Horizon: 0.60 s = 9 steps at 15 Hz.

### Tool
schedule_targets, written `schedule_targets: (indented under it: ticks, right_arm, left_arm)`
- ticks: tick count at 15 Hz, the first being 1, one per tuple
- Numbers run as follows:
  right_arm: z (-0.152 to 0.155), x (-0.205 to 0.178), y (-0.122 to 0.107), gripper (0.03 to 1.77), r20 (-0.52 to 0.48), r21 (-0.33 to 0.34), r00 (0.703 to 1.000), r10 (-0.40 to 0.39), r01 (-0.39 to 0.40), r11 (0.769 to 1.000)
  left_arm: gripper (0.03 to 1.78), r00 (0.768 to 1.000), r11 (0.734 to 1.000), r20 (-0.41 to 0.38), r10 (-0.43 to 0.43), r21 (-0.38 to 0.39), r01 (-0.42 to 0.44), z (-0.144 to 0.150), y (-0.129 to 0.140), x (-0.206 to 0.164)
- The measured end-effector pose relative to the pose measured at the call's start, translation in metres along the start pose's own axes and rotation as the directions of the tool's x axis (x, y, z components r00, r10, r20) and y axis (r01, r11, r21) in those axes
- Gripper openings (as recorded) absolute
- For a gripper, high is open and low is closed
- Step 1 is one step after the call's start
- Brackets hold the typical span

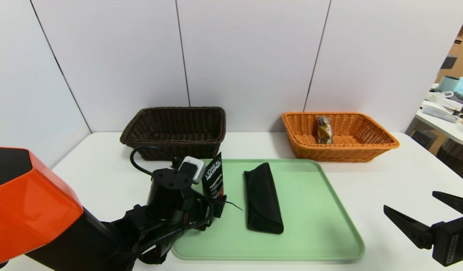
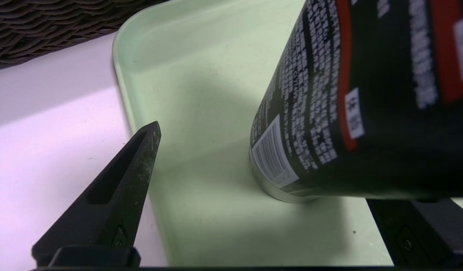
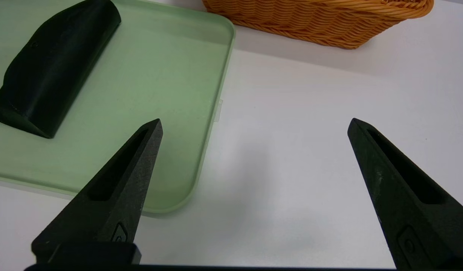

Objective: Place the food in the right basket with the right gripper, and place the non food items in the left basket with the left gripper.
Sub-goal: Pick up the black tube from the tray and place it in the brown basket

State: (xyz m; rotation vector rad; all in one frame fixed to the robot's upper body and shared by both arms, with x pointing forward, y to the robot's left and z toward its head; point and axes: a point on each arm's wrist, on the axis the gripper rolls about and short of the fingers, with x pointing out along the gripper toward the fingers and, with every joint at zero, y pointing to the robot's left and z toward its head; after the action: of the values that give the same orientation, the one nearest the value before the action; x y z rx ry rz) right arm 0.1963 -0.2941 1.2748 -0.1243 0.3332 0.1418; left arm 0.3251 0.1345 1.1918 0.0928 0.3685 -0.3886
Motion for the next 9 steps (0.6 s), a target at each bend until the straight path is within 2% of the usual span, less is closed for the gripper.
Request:
schedule_targets:
  ticks: [6,9]
  right_arm:
    - [0.0000,0.0000,0.0000,1.69,0.000,0.000,1.000,0.000,0.000,1.000]
    - [-0.0001,0.0000,-0.0001,1.69,0.000,-0.002,1.000,-0.001,0.001,1.000]
  left_arm:
    - [1.69,1.000,1.000,0.000,0.001,0.000,-0.001,0.0001,0.0001,-0.0006]
    - [1.19,1.000,1.000,0.000,0.001,0.003,-0.001,-0.0001,0.0003,-0.0016]
